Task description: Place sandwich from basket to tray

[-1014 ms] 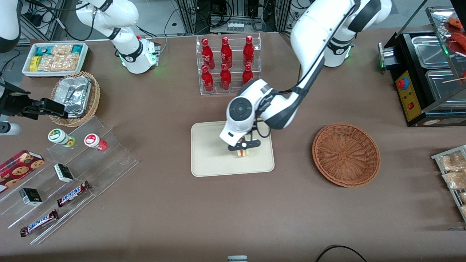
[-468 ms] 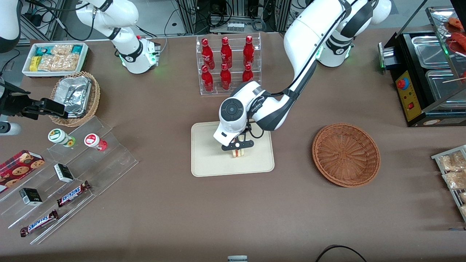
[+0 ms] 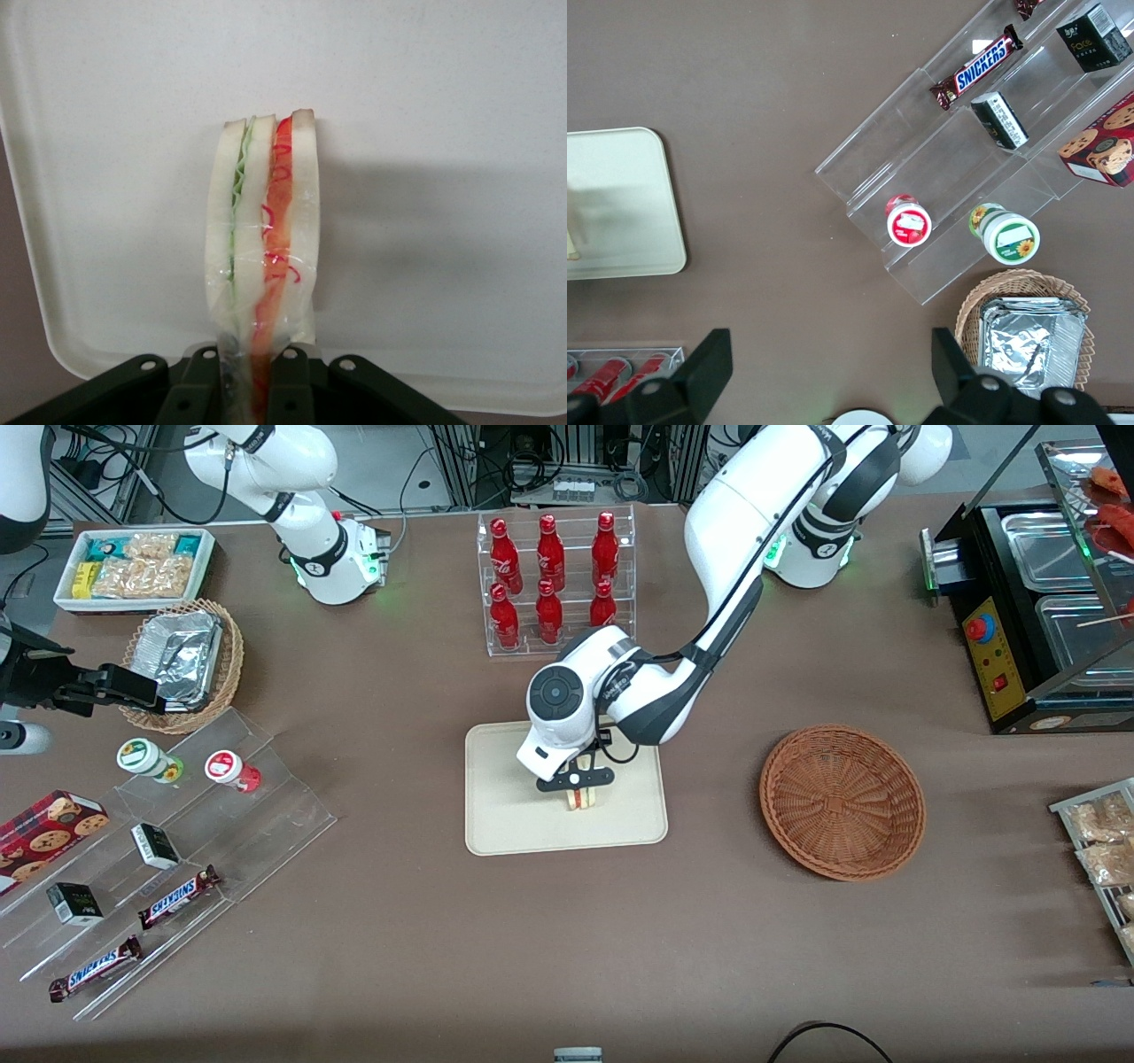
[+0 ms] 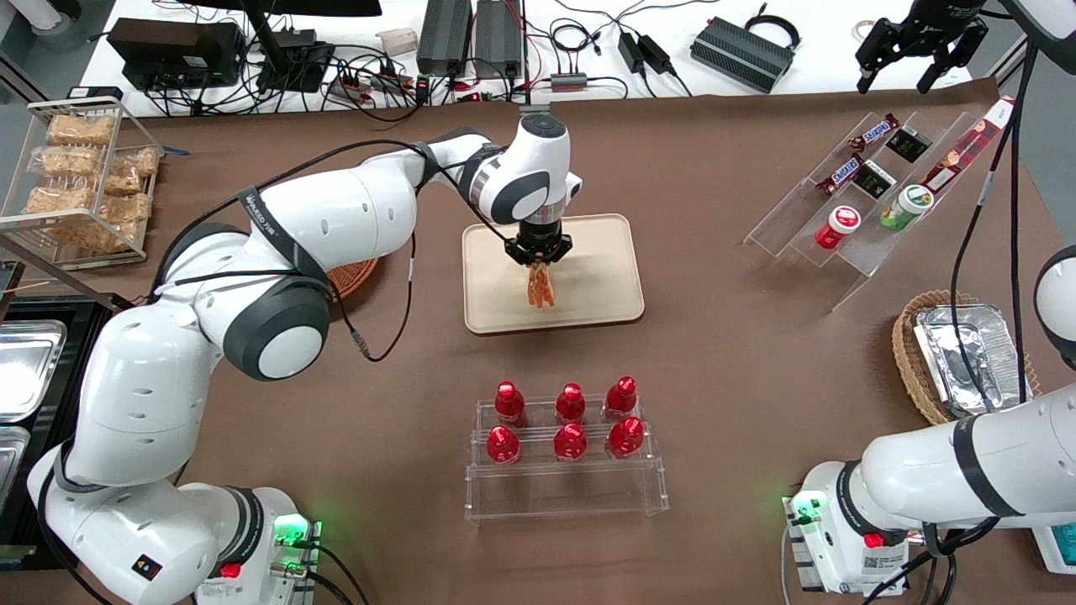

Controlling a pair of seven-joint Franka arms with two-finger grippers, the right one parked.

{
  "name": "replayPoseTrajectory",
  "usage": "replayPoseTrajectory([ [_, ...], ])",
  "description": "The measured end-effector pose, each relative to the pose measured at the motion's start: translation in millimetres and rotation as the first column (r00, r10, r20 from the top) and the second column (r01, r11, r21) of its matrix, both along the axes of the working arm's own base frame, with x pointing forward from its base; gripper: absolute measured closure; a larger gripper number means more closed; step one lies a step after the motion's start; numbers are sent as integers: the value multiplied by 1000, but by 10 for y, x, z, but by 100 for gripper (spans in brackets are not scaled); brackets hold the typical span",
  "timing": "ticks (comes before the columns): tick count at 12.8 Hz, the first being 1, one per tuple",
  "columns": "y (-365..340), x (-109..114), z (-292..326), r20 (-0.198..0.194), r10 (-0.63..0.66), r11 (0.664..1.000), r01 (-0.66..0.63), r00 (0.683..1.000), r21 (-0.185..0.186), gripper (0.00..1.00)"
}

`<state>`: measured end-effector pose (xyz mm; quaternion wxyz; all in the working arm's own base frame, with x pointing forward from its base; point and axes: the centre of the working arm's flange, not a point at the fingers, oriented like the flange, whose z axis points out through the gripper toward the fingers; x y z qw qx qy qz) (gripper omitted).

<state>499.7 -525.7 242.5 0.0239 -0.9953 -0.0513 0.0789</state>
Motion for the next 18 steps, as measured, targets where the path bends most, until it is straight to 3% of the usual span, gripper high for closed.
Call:
replayPoseTrajectory([
  [7, -24, 40, -86, 6, 55, 999, -55, 998, -2, 84],
  [12, -34, 57, -73, 9, 56, 998, -56, 998, -7, 37],
  [15, -58, 100, 49, 18, 59, 998, -58, 998, -15, 3],
  [18, -52, 177, 435, 10, 61, 998, -61, 998, 3, 0],
])
